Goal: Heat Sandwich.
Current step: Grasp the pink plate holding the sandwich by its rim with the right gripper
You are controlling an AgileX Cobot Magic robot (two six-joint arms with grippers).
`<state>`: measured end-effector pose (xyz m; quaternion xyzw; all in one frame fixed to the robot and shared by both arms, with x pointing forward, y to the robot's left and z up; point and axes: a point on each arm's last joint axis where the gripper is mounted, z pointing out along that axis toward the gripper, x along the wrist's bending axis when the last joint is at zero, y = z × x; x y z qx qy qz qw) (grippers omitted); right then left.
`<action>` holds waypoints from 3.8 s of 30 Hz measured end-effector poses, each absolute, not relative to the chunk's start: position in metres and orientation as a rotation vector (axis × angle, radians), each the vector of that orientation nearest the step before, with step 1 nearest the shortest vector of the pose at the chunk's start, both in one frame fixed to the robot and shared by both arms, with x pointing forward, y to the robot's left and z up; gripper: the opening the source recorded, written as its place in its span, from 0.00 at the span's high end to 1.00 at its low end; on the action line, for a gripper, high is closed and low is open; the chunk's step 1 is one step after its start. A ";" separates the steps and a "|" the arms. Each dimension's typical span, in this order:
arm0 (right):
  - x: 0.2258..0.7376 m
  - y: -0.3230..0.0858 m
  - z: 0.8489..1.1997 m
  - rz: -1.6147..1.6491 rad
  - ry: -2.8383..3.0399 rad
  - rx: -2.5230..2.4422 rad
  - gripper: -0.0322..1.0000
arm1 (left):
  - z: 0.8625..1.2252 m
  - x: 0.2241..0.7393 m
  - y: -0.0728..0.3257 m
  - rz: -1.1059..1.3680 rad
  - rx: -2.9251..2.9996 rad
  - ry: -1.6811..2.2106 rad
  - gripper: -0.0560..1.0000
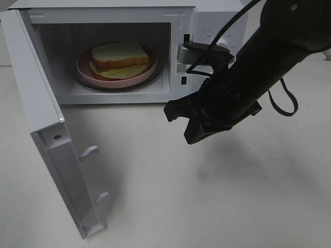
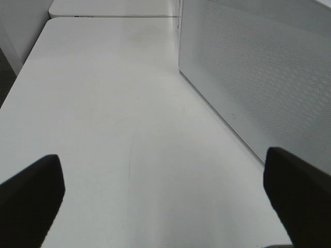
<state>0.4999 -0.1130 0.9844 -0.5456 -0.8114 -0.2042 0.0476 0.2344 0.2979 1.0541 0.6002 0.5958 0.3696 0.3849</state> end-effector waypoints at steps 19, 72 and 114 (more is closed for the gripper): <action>0.498 -0.123 0.995 -0.385 -3.126 -0.355 0.91 | 1.054 0.234 0.298 0.942 1.529 1.518 0.01; 0.539 -0.120 1.011 -0.222 -3.534 0.382 0.01 | 1.054 0.234 0.298 0.942 1.529 1.518 0.01; 0.621 -0.017 0.973 -0.408 -3.633 0.508 0.07 | 1.054 0.234 0.298 0.942 1.529 1.518 0.01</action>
